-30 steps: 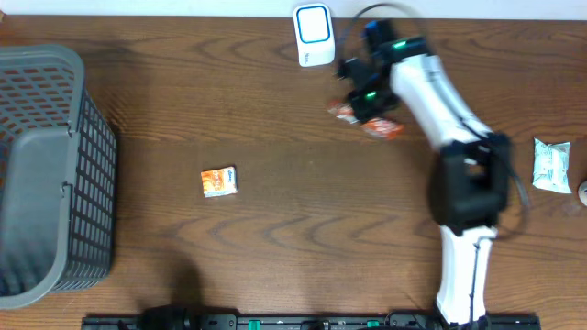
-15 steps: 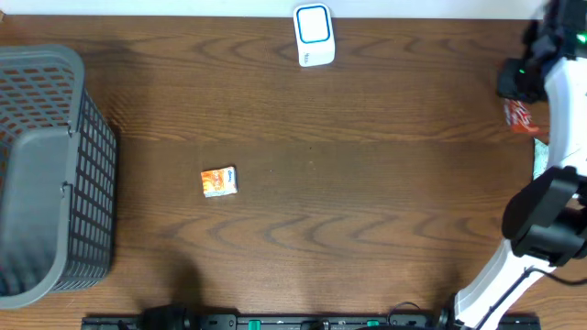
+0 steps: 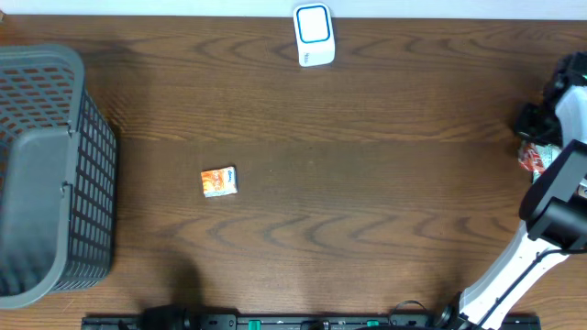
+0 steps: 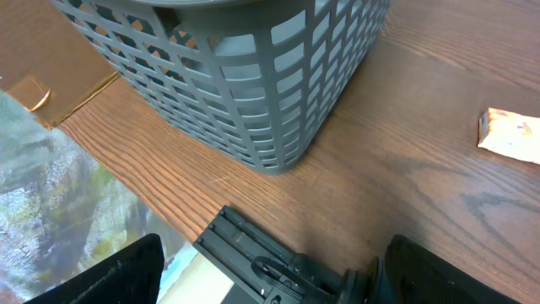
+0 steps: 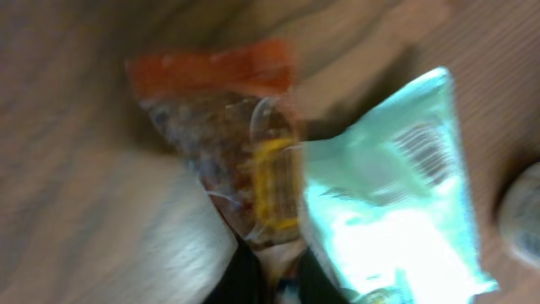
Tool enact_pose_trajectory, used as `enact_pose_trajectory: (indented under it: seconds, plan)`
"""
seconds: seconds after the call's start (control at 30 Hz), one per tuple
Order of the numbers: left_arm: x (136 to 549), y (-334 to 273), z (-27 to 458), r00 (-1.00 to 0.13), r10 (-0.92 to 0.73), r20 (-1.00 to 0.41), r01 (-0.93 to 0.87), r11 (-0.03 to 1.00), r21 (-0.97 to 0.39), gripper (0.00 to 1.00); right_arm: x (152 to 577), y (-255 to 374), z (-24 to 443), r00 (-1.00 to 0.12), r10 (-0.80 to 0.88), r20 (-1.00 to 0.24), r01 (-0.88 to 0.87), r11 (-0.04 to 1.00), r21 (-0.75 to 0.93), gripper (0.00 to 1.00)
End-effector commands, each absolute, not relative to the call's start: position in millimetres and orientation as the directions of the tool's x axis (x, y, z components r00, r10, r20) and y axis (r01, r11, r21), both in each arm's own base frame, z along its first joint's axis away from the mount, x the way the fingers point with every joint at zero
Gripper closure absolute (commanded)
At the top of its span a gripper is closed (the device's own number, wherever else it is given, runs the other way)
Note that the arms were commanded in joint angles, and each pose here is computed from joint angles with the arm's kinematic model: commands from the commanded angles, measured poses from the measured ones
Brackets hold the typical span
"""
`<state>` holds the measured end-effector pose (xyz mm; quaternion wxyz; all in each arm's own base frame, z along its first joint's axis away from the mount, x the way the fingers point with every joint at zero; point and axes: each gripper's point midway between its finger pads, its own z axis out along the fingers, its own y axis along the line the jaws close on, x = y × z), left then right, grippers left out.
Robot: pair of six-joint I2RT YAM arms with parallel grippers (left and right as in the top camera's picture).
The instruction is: Scan the item barcode
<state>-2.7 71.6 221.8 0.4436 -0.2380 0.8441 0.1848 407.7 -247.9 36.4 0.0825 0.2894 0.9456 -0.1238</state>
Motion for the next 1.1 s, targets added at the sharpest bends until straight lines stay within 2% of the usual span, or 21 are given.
enact_pose_trajectory:
  seconds: [0.0, 0.03, 0.07, 0.23, 0.37, 0.53, 0.67, 0.7, 0.73, 0.8, 0.87, 0.9, 1.07]
  plan:
    - [-14.8, 71.2, 208.3, -0.554, -0.248, -0.795, -0.565, 0.813, 0.140, 0.16, 410.6, -244.4, 45.1, -0.791, 0.568, -0.229, 0.593, 0.803, -0.058, 0.39]
    - [-14.7, 71.2, 208.4, -0.554, -0.248, -0.795, -0.565, 0.813, 0.140, 0.16, 420.2, -227.1, 49.8, -0.800, 0.559, -0.218, 0.562, 0.825, 0.052, 0.22]
    - [-14.8, 71.2, 208.3, -0.554, -0.248, -0.795, -0.565, 0.813, 0.140, 0.16, 429.3, -211.1, 56.7, -0.813, 0.541, -0.214, 0.522, 0.841, 0.143, 0.01]
    - [-14.8, 71.2, 208.3, -0.554, -0.248, -0.795, -0.565, 0.813, 0.140, 0.16, 462.6, -130.0, 125.0, -0.865, 0.433, -0.255, 0.316, 0.863, 0.394, 0.01]
    - [-14.8, 71.2, 208.3, -0.554, -0.248, -0.795, -0.565, 0.813, 0.140, 0.16, 471.8, -46.6, 164.6, -0.906, 0.309, -0.289, 0.150, 0.873, 0.465, 0.01]
    - [-14.8, 71.2, 208.3, -0.554, -0.248, -0.795, -0.565, 0.813, 0.140, 0.16, 449.7, 68.0, 164.1, -0.963, 0.232, -0.140, 0.138, 0.864, 0.485, 0.01]
    - [-14.8, 71.2, 208.3, -0.554, -0.248, -0.795, -0.565, 0.813, 0.140, 0.16, 417.5, 166.9, 154.2, -0.995, 0.023, -0.101, -0.028, 0.876, 0.481, 0.01]
    - [-14.8, 71.2, 208.3, -0.554, -0.248, -0.795, -0.565, 0.813, 0.140, 0.16, 404.3, 194.0, 151.5, -0.995, -0.042, -0.095, -0.083, 0.876, 0.475, 0.09]
    - [-14.8, 71.2, 208.3, -0.554, -0.248, -0.795, -0.565, 0.813, 0.140, 0.16, 395.5, 212.0, 150.2, -0.993, -0.078, -0.093, -0.113, 0.875, 0.471, 0.27]
    - [-14.8, 71.2, 208.3, -0.554, -0.248, -0.795, -0.565, 0.813, 0.140, 0.16, 377.5, 249.0, 147.4, -0.988, -0.124, -0.088, -0.151, 0.881, 0.449, 0.50]
    - [-14.8, 71.2, 208.3, -0.554, -0.248, -0.795, -0.565, 0.813, 0.140, 0.16, 368.5, 278.3, 144.7, -0.978, -0.160, -0.133, -0.201, 0.894, 0.399, 0.85]
    - [-14.8, 71.2, 208.3, -0.554, -0.248, -0.795, -0.565, 0.813, 0.140, 0.16, 367.2, 291.6, 143.9, -0.973, -0.160, -0.169, -0.212, 0.907, 0.364, 0.99]
    - [-14.8, 71.2, 208.3, -0.554, -0.248, -0.795, -0.565, 0.813, 0.140, 0.16, 358.9, 372.1, 149.9, -0.898, -0.216, -0.383, -0.344, 0.889, 0.304, 0.99]
